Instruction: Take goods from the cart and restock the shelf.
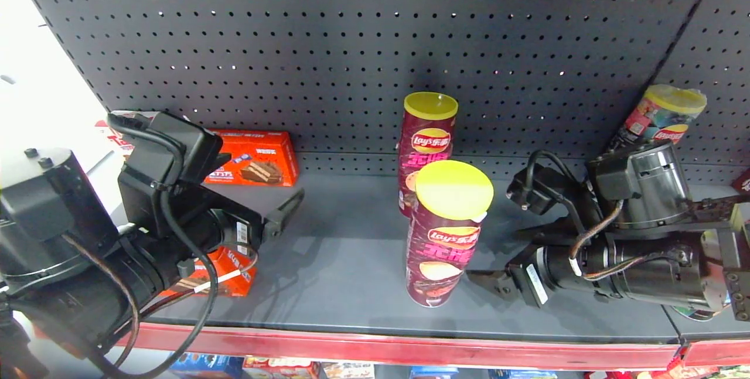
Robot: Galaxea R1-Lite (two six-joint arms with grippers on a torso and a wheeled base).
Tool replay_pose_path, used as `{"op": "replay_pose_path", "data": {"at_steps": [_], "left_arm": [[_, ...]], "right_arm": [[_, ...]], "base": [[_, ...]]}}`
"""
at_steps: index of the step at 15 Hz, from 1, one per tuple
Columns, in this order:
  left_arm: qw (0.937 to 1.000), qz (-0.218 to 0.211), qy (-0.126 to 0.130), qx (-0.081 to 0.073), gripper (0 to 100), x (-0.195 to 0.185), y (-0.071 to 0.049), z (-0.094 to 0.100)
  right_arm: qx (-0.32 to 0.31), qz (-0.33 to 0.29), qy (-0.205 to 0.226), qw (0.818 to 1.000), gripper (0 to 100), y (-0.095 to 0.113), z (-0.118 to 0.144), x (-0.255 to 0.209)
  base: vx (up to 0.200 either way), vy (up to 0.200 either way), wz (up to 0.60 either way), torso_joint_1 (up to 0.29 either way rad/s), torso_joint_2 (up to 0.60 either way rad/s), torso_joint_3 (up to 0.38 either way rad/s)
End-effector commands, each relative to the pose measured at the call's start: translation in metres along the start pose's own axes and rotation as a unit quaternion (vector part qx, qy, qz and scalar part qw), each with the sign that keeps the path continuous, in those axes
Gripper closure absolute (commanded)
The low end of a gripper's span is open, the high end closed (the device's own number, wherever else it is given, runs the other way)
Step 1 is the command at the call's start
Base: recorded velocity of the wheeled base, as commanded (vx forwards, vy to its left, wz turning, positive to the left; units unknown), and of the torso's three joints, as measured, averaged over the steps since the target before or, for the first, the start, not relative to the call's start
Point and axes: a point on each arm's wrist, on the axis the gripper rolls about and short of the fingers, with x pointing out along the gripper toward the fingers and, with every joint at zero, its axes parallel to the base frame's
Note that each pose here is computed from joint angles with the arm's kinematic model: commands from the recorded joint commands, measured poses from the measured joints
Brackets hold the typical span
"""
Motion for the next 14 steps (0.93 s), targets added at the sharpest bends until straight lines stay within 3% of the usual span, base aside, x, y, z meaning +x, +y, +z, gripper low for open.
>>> {"op": "replay_pose_path", "data": {"at_steps": [1,11,14], "left_arm": [[1.0000,0.000,0.001,0.000,0,0.000,0.000,0.000],[1.0000,0.000,0.001,0.000,0,-0.001,0.000,-0.001],[1.0000,0.000,-0.001,0.000,0,-0.002,0.000,0.000]], "right_arm": [[0.002,-0.003,-0.004,1.000,0,-0.002,0.002,0.000],[-0.004,0.007,-0.005,1.000,0,0.005,0.006,0.005],[0.008,-0.017,-0.040,0.999,0,-0.006,0.008,-0.026]], "base": [[0.000,0.000,0.00,0.000,0.00,0.000],[0.000,0.000,0.00,0.000,0.00,0.000],[0.000,0.000,0.00,0.000,0.00,0.000]]}}
